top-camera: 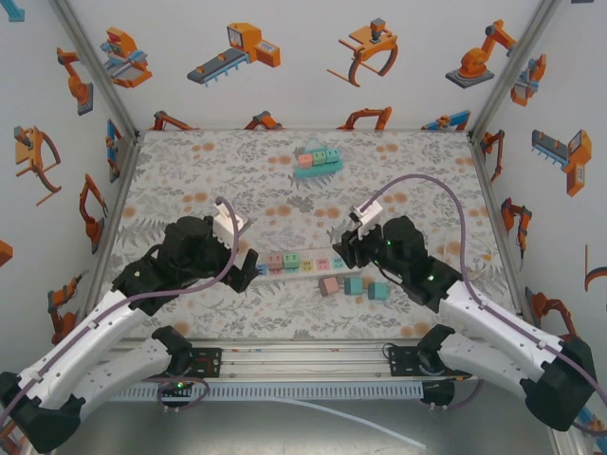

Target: Pull the plug off the socket

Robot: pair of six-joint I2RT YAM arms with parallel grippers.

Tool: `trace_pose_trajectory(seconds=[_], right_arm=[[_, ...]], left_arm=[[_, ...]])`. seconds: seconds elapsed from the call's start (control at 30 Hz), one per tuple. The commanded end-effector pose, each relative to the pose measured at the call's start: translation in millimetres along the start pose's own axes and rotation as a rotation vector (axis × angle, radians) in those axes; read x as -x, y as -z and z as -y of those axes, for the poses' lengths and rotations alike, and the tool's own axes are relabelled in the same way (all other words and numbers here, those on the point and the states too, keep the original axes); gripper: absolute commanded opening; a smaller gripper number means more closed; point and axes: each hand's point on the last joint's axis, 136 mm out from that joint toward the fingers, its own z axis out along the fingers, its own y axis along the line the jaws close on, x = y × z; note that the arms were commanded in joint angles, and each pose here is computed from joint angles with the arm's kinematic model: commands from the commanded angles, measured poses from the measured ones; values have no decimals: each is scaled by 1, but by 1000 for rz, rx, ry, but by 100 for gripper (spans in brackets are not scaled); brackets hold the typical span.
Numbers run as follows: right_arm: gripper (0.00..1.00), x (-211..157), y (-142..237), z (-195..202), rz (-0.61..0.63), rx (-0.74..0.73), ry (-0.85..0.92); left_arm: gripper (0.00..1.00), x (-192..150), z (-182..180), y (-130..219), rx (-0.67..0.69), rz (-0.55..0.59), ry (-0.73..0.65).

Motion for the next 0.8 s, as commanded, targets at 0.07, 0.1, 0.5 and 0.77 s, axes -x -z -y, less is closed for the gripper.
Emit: trace_pose_trajectory(seconds=[0.07, 0.1, 0.5, 0.77], right_arm=[[48, 33, -14, -29, -2, 193, 383], [49, 35, -18, -34, -8, 229, 419], [54, 24, -69, -76, -66, 589, 646], [56, -6, -105, -92, -167, 726, 637]], left_arm=[[97, 13, -25, 1, 146, 63, 71], [97, 15, -28, 1, 164, 68, 87], [97, -9, -70, 1, 369, 3, 485], [97, -43, -81, -24, 340, -168, 762]])
